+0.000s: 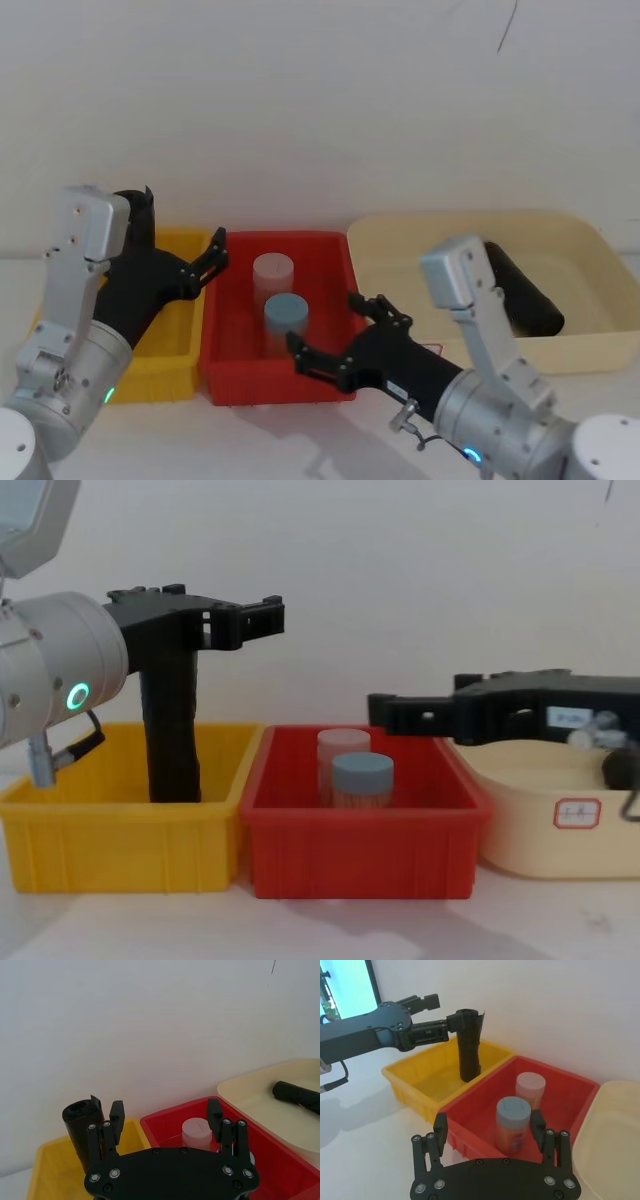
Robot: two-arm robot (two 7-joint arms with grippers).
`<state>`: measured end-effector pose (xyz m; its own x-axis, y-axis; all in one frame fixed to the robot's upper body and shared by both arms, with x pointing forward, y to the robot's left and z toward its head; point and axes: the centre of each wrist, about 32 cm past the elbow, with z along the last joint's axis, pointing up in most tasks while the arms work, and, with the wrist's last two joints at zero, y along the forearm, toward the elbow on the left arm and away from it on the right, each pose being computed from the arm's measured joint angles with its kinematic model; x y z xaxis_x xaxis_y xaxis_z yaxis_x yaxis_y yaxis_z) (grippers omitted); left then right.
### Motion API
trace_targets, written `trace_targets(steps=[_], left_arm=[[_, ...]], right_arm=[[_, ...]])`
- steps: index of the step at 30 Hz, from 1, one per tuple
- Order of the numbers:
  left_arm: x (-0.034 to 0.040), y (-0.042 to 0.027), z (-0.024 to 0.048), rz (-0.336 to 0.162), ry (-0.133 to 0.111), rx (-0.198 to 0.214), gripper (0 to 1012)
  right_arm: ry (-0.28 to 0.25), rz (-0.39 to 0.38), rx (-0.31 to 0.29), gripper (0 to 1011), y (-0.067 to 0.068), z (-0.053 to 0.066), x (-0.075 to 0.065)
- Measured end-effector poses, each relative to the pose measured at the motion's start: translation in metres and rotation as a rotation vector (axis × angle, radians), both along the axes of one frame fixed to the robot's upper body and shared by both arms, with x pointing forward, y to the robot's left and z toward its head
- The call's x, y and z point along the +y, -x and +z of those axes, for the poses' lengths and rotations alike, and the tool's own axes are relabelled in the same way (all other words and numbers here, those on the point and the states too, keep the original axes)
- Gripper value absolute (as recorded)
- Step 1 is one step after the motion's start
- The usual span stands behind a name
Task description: Pick up the garbage bag with the one hand and transfer it to the other hand.
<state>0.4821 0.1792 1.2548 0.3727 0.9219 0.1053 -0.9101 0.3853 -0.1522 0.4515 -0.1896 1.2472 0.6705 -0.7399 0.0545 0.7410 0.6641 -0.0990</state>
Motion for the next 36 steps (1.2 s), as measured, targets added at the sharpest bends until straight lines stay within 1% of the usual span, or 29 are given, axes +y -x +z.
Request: trace_targets(steps=[7,12,18,27,36], left_arm=[[0.0012,0.0022,-0.0001,0.01,-0.002,0.001,1000],[0.0017,0.0031,0.0,0.014,-0.003,0.001,1000],[0.0021,0.0038,-0.0002,0.017,-0.003,0.002,1000],[0.0024,0.0045,-0.0002,0.02,-0.004,0.002,1000],[0.0028,0.0047,0.0,0.022,-0.004,0.002,1000]], right_arm=[[0.031,-0.001,0.018,1000,-0.01,0.002,0.015],[0.06,-0.004,0.024,1000,-0.02,0.003,0.026],[0.093,-0.012,0.018,1000,-0.031,0.004,0.037],[0.143,-0.038,-0.009,1000,-0.047,0.0,0.049],[0.18,-0.062,-0.032,1000,-0.06,-0.004,0.055]])
